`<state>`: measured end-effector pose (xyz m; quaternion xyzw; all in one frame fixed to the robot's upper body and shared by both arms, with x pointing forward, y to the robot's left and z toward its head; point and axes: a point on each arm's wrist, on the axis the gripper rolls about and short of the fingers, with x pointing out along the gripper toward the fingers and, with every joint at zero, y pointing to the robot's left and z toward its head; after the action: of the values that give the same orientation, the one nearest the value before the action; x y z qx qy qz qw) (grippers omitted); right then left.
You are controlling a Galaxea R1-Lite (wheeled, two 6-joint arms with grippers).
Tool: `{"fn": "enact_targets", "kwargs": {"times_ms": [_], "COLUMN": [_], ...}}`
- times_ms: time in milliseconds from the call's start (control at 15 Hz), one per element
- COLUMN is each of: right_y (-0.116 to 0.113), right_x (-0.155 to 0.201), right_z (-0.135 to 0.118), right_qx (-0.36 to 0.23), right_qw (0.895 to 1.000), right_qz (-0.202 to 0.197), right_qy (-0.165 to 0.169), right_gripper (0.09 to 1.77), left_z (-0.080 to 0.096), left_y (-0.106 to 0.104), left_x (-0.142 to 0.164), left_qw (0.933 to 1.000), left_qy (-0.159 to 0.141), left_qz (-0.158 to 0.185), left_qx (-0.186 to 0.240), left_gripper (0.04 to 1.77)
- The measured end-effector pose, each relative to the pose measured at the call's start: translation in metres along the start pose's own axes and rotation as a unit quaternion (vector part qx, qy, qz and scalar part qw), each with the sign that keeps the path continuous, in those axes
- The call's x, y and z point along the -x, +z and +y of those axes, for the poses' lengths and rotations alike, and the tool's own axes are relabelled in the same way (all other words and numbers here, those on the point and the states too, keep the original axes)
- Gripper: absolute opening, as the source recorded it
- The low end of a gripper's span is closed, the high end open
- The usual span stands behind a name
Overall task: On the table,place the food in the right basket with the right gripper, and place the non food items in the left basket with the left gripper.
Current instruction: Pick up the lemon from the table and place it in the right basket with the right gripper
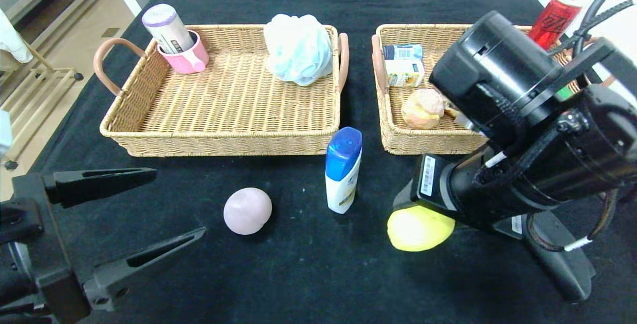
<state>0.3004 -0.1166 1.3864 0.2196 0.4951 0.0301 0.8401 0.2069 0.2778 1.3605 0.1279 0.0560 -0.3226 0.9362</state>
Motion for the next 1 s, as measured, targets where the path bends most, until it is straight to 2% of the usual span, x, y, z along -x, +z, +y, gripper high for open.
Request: {"fn": "enact_targets", "kwargs": {"times_ms": [267, 467, 600, 1000], "right_y": [0.028, 0.049, 0.061, 0.079], "right_x": [0.019, 0.034, 0.038, 0.043], "right_z": [-0.006, -0.006, -0.004, 0.005], "right_qx": [0.009, 0.025, 0.028, 0.051], "right_qw": [0.998, 0.992, 0.984, 0.961], "right_qz": [-0.062, -0.121, -0.172, -0.264], "right_qy": [0.01, 0.027, 0.038, 0.063], "right_gripper": [1.09, 1.09, 1.09, 1.08], "left_z": [0.0, 0.0, 0.0, 0.0], "left_y": [0.0, 0.0, 0.001, 0.001], "left_x": [0.0, 0.001, 0.002, 0.002], "left_qw": [1.0, 1.0, 1.0, 1.0], "left_qy": [0.0, 0.001, 0.001, 0.001], "left_qz": [-0.001, -0.002, -0.004, -0.005], "left_qx": [0.0, -0.001, -0.001, -0.001], "left_gripper": [1.72, 1.72, 1.72, 1.72]}}
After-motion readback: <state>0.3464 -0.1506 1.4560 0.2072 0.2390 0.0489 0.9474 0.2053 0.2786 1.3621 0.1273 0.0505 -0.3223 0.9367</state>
